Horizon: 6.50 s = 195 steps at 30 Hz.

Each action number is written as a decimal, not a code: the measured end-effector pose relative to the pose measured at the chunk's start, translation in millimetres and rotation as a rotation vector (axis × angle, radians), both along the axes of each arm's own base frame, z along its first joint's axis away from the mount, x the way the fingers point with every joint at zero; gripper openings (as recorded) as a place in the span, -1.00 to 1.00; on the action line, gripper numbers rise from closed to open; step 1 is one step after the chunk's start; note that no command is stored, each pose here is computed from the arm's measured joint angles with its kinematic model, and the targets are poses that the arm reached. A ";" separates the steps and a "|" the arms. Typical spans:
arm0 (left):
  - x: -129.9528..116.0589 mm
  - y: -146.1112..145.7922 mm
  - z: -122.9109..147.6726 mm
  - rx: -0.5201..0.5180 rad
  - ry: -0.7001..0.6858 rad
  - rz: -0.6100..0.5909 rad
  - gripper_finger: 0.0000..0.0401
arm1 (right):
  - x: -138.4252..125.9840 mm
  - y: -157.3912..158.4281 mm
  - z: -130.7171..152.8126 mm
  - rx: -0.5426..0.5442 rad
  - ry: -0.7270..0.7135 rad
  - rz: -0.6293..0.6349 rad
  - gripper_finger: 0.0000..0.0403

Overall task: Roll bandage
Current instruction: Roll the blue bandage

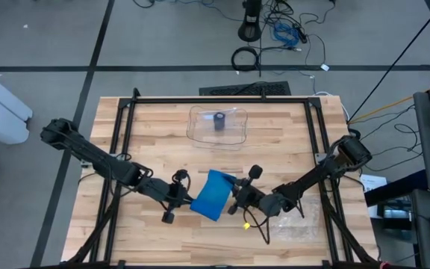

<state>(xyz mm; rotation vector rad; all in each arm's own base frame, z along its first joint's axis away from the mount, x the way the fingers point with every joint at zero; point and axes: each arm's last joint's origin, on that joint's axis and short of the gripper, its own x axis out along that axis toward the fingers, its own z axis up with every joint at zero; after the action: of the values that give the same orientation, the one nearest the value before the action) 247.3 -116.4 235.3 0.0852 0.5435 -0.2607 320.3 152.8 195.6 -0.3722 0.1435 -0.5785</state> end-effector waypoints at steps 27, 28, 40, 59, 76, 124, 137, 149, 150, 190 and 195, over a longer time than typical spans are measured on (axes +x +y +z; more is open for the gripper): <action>16.3 21.4 -19.9 -0.075 0.128 0.085 -0.97 | 0.0 14.1 17.4 0.128 -0.194 0.316 -1.00; 17.1 23.4 -19.7 -0.074 0.123 0.097 -0.97 | 0.6 14.9 17.9 0.134 -0.193 0.322 -1.00; 23.6 32.3 -14.7 -0.068 0.049 0.177 -0.97 | 4.0 25.8 -2.4 0.182 -0.109 0.477 -1.00; 26.2 29.1 -19.3 -0.106 0.074 0.108 -0.97 | 8.5 17.7 15.1 0.005 -0.165 0.279 -1.00; 42.5 35.3 -27.9 -0.104 0.016 0.116 -0.97 | 14.1 38.7 29.0 -0.133 -0.044 0.273 -1.00; 47.4 41.2 -18.1 -0.015 -0.121 0.257 -0.97 | -3.7 56.5 -6.0 -0.743 0.535 0.328 -0.30; 44.8 31.4 -12.3 0.031 -0.180 0.265 -0.97 | -45.4 81.2 18.1 -0.277 0.199 -0.116 -0.37; 43.0 30.2 -7.7 0.063 -0.210 0.297 -0.97 | -78.4 56.2 2.6 0.430 -0.058 0.163 -0.33; 43.1 30.2 -7.3 0.062 -0.214 0.297 -0.97 | -79.6 52.5 -7.8 0.455 -0.055 0.158 -0.30; 43.3 27.5 -6.4 0.082 -0.229 0.248 -0.97 | -39.1 23.4 -53.0 0.533 -0.055 0.419 -1.00; 43.3 28.3 -6.4 0.088 -0.231 0.265 -0.97 | -29.7 29.6 -46.3 0.531 -0.003 0.468 -1.00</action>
<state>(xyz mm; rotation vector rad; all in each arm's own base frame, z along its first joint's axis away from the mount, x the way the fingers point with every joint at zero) 290.7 -88.1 228.9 0.1254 0.3315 0.0326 290.6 182.4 149.2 0.1156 0.1935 -0.0654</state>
